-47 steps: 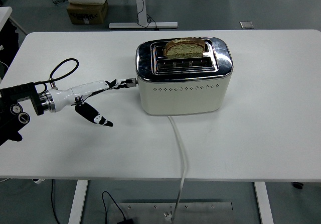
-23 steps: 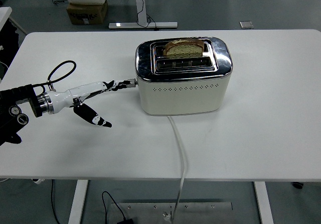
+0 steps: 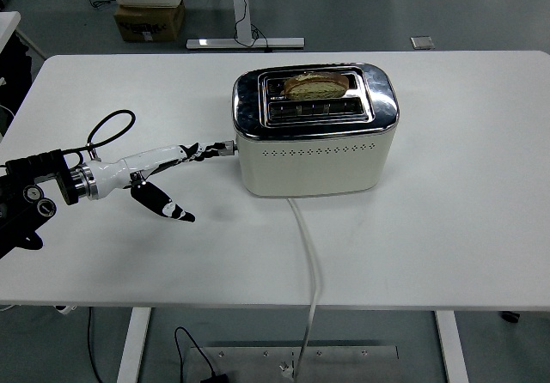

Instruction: Press down toaster

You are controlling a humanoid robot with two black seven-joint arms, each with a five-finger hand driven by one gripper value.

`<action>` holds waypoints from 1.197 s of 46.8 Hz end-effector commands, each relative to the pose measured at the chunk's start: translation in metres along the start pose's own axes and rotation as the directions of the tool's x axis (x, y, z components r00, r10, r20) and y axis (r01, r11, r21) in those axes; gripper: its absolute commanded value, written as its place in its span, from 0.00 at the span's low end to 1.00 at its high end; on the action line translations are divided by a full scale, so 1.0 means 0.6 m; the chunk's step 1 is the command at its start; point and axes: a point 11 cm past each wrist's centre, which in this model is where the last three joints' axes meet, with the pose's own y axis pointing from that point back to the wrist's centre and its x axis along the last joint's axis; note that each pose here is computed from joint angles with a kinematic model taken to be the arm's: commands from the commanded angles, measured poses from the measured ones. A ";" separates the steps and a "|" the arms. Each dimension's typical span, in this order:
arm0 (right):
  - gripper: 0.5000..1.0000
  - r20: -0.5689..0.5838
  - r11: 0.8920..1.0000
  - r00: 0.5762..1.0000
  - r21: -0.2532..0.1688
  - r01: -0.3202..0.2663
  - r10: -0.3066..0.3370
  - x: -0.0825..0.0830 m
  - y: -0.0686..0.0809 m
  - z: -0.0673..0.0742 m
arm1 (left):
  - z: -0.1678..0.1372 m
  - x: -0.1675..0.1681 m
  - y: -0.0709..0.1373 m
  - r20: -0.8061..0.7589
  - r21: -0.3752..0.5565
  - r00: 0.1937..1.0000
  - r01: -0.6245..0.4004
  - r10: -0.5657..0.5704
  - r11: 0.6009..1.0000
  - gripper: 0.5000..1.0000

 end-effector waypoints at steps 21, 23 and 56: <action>1.00 0.000 1.000 1.000 -0.001 0.001 -0.001 0.000 0.000 0.000 | -0.018 -0.011 0.003 -0.008 0.026 1.000 -0.005 0.005 1.000 1.00; 1.00 0.000 1.000 1.000 0.000 -0.001 0.001 0.000 0.000 0.000 | -0.020 -0.011 0.004 -0.007 0.030 1.000 -0.008 0.008 1.000 1.00; 1.00 0.000 1.000 1.000 0.000 0.001 -0.001 0.000 0.000 0.000 | -0.019 -0.018 -0.003 -0.018 0.024 1.000 -0.004 0.004 1.000 1.00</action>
